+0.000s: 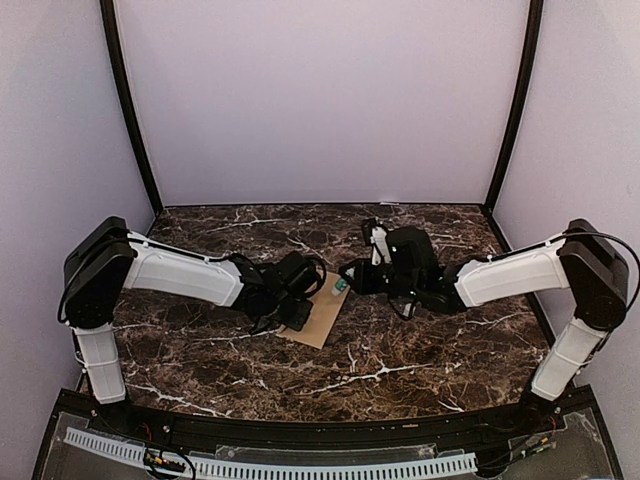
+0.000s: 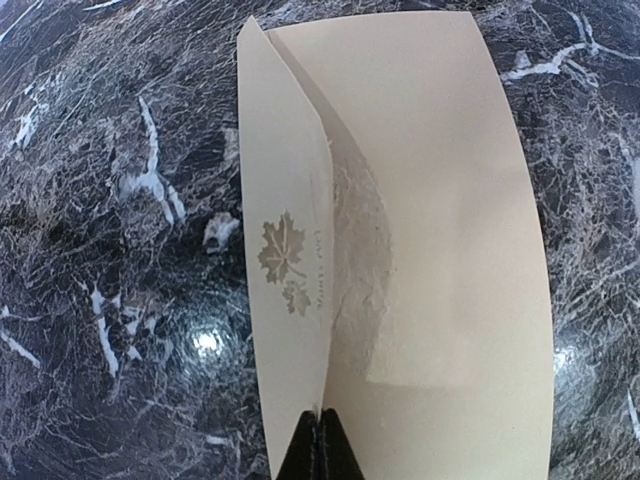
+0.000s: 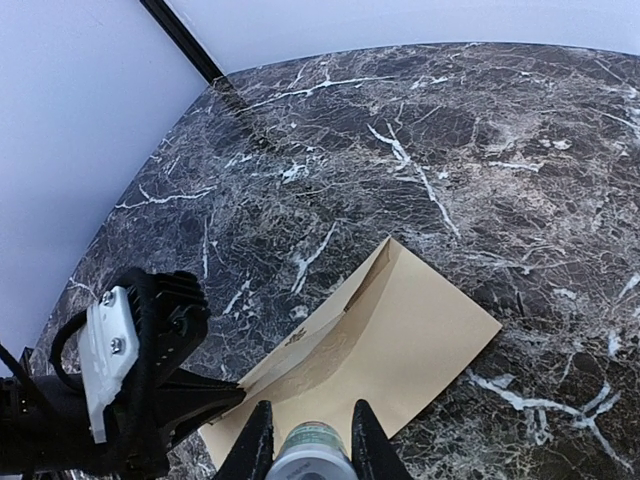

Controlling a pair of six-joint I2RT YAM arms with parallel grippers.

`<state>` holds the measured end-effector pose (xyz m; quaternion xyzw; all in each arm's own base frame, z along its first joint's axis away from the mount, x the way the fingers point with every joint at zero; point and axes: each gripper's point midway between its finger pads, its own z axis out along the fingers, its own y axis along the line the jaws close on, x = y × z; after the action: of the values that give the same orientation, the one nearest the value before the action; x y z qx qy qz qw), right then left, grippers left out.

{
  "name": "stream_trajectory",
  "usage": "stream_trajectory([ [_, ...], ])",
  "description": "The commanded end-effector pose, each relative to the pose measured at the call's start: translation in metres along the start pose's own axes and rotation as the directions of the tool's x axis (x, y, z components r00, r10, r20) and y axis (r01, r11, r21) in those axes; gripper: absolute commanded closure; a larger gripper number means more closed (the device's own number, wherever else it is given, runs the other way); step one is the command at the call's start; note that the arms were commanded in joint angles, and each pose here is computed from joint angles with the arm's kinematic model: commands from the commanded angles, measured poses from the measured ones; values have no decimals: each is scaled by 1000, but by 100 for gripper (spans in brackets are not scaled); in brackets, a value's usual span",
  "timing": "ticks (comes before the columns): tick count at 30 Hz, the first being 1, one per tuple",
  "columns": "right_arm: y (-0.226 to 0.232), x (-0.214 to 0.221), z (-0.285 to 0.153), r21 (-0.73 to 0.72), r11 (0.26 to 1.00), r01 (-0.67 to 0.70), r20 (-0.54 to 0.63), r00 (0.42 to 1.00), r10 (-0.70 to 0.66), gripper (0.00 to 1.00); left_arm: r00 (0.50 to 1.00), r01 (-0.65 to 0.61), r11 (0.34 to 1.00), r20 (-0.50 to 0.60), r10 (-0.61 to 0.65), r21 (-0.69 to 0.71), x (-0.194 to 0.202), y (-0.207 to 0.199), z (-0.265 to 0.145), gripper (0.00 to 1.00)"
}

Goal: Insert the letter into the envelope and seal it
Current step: Paint the envelope at the center of the board.

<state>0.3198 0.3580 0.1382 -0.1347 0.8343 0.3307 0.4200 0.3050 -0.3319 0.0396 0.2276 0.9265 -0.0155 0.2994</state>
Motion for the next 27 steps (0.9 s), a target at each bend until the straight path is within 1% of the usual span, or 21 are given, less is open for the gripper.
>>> stream_trajectory([
  [1, 18, -19, 9, -64, 998, -10, 49, 999, 13, 100, 994, 101, 990, 33, -105, 102, -7, -3, -19, 100],
  [9, 23, -16, 20, -93, 995, -23, 28, 999, 26, 100, 984, 154, 956, 51, -172, 251, -21, -11, -33, 100],
  [12, 23, -14, 24, -91, 996, -25, 22, 999, 27, 100, 980, 181, 941, 26, -196, 288, -16, -11, -30, 100],
  [19, 4, 0, 32, -14, 1000, -28, 0, 1000, 28, 100, 978, 200, 936, -4, -208, 288, -5, -6, -19, 100],
  [27, -3, 10, 45, 10, 1000, -13, -23, 1000, 13, 100, 978, 204, 934, -16, -208, 294, -1, -6, -15, 100],
])
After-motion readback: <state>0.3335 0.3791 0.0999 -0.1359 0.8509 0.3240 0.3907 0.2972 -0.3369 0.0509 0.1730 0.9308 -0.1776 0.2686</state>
